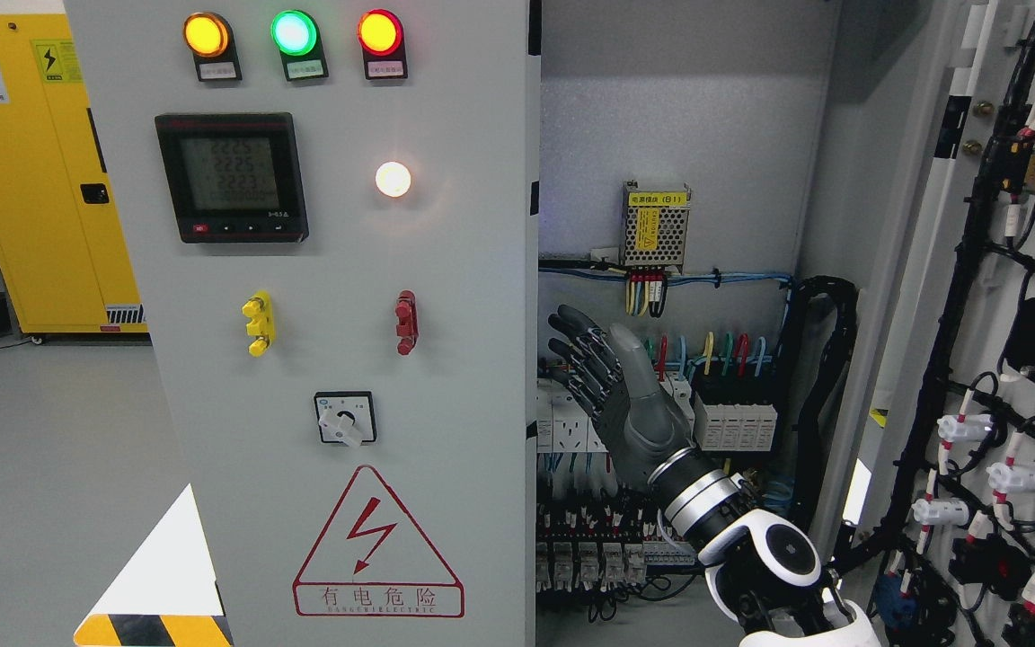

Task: Open door with both hands
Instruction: 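Hook the right hand's fingers behind the closed door's edge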

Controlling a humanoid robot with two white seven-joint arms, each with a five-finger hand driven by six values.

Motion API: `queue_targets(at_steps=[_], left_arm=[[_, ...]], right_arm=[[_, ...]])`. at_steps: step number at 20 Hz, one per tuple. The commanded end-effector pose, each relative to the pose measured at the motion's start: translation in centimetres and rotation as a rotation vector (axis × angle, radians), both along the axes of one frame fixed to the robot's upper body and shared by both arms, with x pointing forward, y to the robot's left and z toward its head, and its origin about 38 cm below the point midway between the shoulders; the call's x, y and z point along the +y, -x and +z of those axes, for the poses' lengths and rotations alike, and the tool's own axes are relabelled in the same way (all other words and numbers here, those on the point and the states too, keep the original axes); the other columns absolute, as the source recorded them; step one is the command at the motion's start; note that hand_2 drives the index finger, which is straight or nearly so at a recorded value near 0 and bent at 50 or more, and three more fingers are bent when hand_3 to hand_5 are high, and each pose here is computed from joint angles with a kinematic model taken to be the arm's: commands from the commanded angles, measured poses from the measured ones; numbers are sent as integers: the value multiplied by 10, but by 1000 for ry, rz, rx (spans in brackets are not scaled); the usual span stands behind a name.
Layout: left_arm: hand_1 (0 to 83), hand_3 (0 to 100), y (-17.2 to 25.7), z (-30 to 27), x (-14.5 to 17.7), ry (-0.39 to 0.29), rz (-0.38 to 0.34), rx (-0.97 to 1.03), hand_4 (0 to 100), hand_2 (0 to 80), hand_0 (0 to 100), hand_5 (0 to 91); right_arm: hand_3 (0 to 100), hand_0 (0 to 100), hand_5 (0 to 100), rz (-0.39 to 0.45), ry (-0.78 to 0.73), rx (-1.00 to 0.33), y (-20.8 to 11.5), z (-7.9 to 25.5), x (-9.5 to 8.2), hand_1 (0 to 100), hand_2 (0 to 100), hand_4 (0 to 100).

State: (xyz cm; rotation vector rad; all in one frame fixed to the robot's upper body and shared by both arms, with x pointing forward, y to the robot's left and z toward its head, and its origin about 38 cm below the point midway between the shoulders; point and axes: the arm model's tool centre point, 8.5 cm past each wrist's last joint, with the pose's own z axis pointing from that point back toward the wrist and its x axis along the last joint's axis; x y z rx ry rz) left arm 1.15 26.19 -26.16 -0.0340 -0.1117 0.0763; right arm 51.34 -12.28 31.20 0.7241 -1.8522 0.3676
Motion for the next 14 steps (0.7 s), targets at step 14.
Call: queue_targets(at_steps=[14], left_arm=[[0, 0, -13, 0, -8, 10, 0, -11, 0, 0, 0, 0]], right_arm=[[0, 221, 0, 191, 60, -20, -10, 0, -11, 69, 0, 0]])
